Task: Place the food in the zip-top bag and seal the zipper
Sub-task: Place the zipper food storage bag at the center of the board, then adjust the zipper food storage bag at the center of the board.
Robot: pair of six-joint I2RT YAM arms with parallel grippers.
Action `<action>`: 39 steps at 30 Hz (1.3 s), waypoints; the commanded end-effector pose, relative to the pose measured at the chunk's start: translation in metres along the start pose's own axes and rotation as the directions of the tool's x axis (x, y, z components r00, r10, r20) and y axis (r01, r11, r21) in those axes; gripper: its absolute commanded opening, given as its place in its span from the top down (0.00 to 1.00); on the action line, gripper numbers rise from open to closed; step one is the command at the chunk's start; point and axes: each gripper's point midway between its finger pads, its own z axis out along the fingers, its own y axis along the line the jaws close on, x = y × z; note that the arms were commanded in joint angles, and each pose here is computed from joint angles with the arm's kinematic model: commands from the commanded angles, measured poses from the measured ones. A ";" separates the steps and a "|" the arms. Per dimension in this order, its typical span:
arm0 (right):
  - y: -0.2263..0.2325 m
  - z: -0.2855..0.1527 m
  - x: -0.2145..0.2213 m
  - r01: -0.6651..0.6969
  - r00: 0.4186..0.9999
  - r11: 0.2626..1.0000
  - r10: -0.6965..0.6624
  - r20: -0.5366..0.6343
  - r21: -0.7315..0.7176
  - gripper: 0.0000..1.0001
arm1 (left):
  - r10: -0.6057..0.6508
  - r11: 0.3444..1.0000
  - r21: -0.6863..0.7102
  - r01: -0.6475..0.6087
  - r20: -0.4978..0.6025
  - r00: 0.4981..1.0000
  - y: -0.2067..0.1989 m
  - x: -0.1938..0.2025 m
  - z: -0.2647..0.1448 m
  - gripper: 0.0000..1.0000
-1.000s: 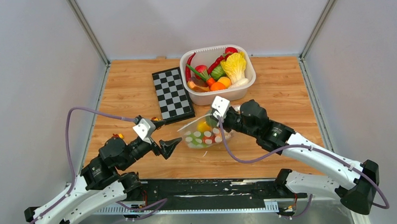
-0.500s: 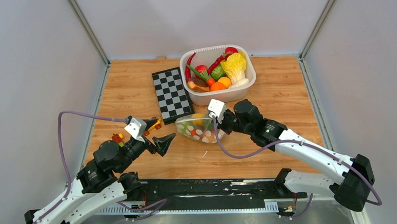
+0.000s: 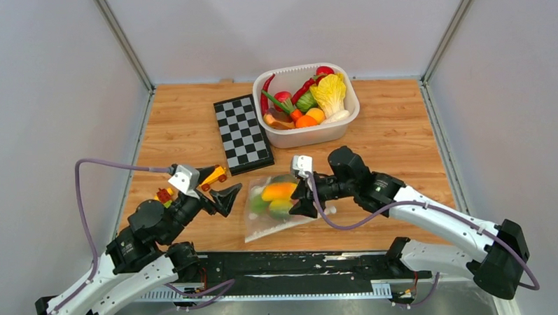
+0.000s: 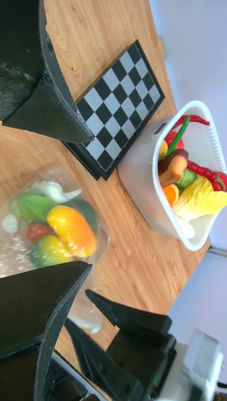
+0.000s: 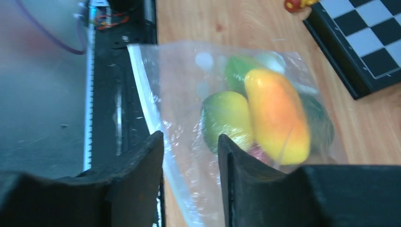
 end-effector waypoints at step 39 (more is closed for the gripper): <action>-0.044 0.000 0.123 -0.630 0.758 0.654 0.635 0.149 0.420 0.19 | -0.378 0.926 -0.161 0.342 -0.392 0.839 -0.015 0.212 0.007 0.07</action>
